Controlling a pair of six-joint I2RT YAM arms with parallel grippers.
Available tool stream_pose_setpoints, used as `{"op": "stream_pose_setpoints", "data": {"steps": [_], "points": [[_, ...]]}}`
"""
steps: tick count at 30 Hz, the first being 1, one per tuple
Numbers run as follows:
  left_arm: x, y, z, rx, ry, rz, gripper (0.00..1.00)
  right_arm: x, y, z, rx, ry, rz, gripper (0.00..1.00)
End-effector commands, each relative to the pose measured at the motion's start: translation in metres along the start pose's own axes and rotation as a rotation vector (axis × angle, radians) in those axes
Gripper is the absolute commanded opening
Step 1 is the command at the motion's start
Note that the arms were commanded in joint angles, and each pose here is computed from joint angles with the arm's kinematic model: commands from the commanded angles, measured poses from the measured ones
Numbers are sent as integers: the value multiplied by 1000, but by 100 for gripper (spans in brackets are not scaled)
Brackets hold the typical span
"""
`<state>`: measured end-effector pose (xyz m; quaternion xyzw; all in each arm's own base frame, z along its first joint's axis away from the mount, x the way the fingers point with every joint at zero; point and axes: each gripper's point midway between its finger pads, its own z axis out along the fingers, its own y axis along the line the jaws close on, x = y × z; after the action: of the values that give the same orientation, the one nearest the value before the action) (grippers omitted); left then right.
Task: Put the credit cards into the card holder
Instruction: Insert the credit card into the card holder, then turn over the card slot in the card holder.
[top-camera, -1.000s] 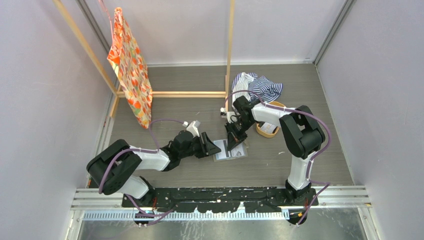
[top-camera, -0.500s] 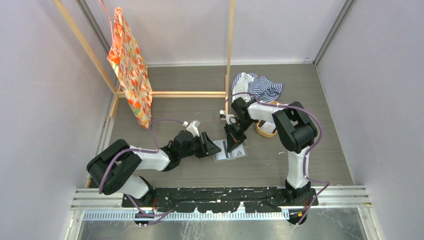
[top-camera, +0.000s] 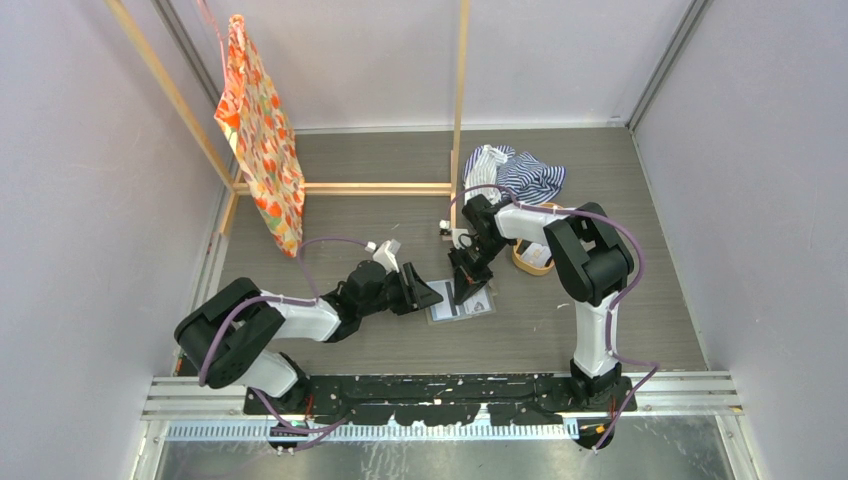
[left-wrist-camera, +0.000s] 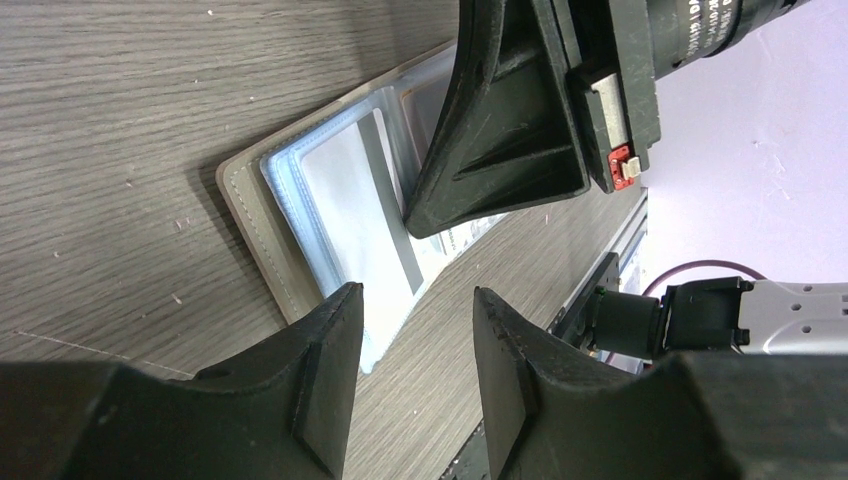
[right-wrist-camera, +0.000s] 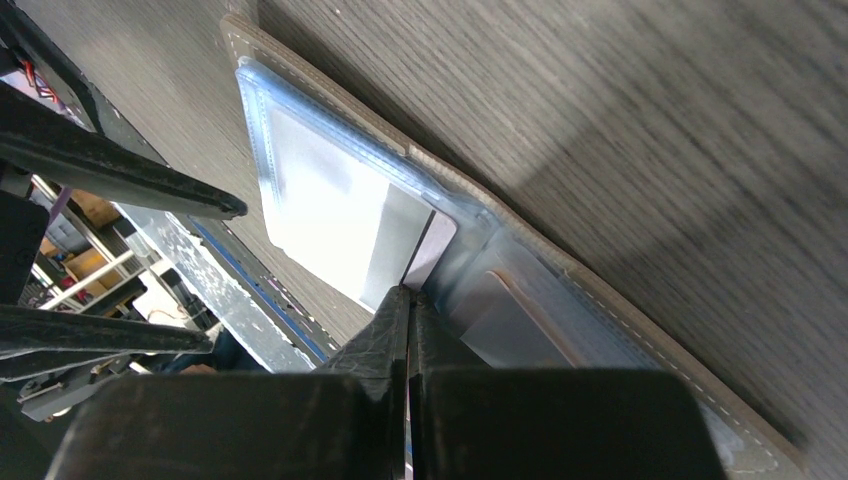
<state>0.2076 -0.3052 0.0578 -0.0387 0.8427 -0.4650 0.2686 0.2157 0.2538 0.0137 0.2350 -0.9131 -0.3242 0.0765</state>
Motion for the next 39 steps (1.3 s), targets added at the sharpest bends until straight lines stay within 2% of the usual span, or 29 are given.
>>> {"op": "stream_pose_setpoints", "data": {"steps": [1,8,14,21,29,34,39], "points": [[-9,-12,10,47,-31,-3,45,2,-14,5,57,22,3,1],[-3,10,10,-43,-18,-23,44,2,-14,5,56,24,3,1],[-3,-2,16,22,-8,-22,43,3,-12,7,39,34,9,2],[-3,-17,24,106,5,-35,32,1,-1,2,-9,23,-8,2],[-7,-18,21,81,-1,-22,16,-7,28,-26,-112,-40,-87,4],[-8,-22,25,82,10,-19,16,-12,37,-53,-149,-99,-136,7],[-12,-35,26,97,27,-10,26,-15,31,-77,-132,-164,-160,7]]}}
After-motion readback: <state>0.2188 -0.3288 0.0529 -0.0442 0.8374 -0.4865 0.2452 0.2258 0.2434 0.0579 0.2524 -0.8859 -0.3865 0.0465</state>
